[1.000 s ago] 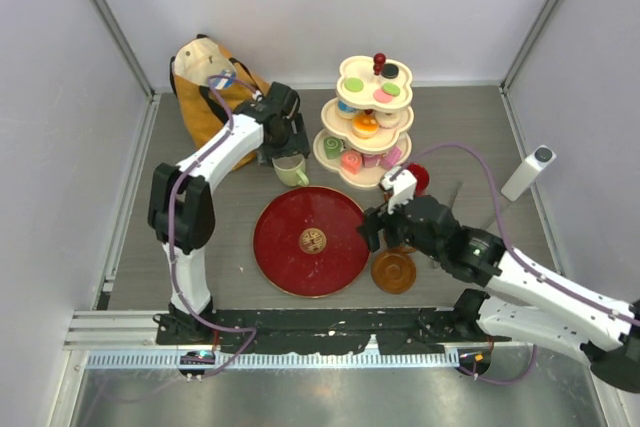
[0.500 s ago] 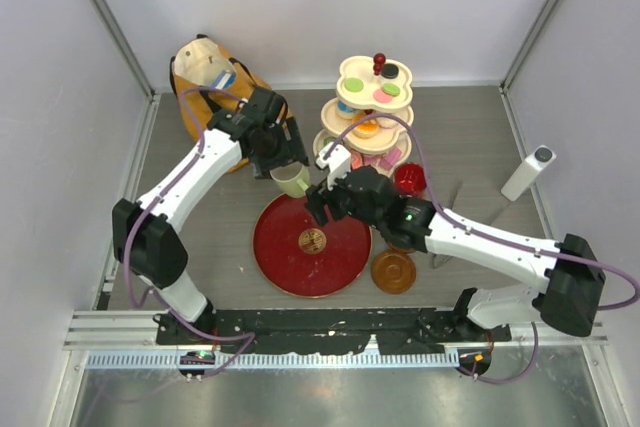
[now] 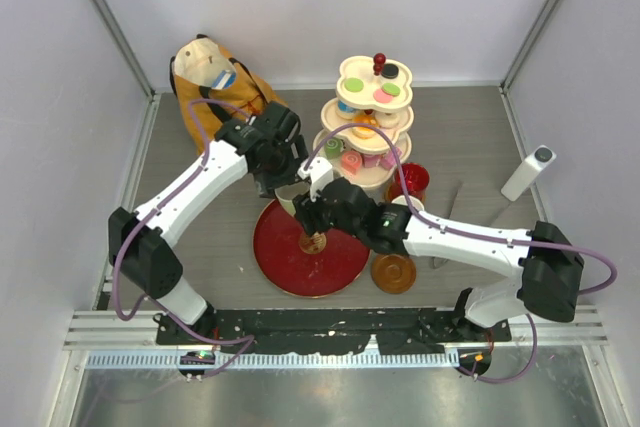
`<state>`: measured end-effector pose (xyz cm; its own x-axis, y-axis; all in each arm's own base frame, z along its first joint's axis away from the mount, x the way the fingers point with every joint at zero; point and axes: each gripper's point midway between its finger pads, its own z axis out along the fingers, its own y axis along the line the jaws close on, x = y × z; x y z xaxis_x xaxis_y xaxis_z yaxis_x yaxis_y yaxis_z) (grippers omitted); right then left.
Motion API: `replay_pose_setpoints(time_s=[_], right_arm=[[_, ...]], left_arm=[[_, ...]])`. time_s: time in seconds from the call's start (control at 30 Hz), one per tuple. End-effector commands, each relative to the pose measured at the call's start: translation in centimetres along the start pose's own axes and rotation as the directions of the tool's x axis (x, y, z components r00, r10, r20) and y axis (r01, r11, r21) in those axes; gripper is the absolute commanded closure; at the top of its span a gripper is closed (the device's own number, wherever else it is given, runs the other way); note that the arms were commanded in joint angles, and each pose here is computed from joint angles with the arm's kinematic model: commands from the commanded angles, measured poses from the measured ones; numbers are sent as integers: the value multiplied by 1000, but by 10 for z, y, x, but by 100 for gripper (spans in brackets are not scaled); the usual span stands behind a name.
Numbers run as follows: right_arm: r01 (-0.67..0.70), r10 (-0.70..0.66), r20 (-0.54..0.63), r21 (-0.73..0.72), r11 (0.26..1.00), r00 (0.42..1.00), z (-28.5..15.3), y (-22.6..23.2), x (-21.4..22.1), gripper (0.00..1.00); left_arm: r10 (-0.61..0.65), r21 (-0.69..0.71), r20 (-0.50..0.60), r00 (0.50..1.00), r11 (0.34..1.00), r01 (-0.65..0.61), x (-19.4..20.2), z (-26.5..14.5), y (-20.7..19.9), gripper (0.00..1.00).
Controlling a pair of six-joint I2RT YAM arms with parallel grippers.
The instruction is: Serve the afternoon tea
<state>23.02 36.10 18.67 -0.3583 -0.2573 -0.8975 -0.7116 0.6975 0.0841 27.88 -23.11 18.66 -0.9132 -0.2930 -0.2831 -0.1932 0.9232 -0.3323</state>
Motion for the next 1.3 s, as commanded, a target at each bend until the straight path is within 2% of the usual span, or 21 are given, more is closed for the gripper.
replay_pose_setpoints(time_s=[0.0, 0.17, 0.27, 0.33, 0.37, 0.4, 0.43, 0.47, 0.5, 0.53, 0.57, 0.8, 0.83, 1.03, 1.27], right_arm=[[-37, 36, 6, 95, 995, 999, -2, -3, -4, 43], [-74, 71, 32, 132, 988, 997, -5, -1, -7, 57], [-63, 54, 54, 182, 981, 997, -8, -3, -11, 62], [-58, 50, 49, 192, 980, 998, -10, -1, -10, 73], [-73, 62, 56, 214, 974, 997, -12, -3, -11, 84], [-74, 63, 53, 223, 972, 997, -14, -4, -10, 89], [-84, 72, 59, 231, 969, 996, -16, -6, -9, 94], [-90, 77, 62, 230, 969, 995, -18, -5, -8, 94], [-110, 96, 70, 235, 966, 993, -21, -8, -7, 94], [-130, 115, 79, 228, 965, 990, -27, -9, -5, 94], [-142, 125, 87, 221, 965, 988, -30, -9, -5, 94], [-195, 188, 91, 85, 977, 978, -76, -10, 28, 94], [-225, 216, 119, 65, 972, 969, -89, -11, 24, 94], [-250, 247, 43, 83, 965, 968, -125, -32, 79, 94], [-259, 267, -66, 103, 960, 962, -147, -40, 120, 94]], left_arm=[[-22, 69, 19, 1000, 997, 20, 7, -21, -14, 100], [-9, 82, 13, 1000, 997, 8, 18, -23, -22, 100], [-13, 73, -1, 1000, 997, 13, 24, -24, -22, 100], [-12, 63, 24, 1000, 998, 10, 23, -25, -20, 100], [-10, 71, 28, 1000, 997, 8, 22, -27, -21, 100], [-6, 82, 29, 1000, 997, 4, 23, -28, -22, 91], [2, 90, 31, 1000, 996, -5, 24, -30, -23, 75], [10, 103, 38, 999, 995, -14, 24, -33, -24, 54], [16, 111, 47, 999, 994, -21, 24, -38, -22, 28], [17, 121, 61, 998, 992, -24, 23, -41, -22, 9], [17, 133, 78, 997, 991, -28, 22, -46, -21, 1], [9, 180, 201, 979, 983, -46, 17, -84, -4, 0], [0, 175, 222, 975, 984, -40, 16, -88, 2, 0], [-45, 162, 307, 951, 987, -5, 22, -97, 37, 1], [-72, 138, 313, 947, 990, 30, 38, -83, 66, 0]])
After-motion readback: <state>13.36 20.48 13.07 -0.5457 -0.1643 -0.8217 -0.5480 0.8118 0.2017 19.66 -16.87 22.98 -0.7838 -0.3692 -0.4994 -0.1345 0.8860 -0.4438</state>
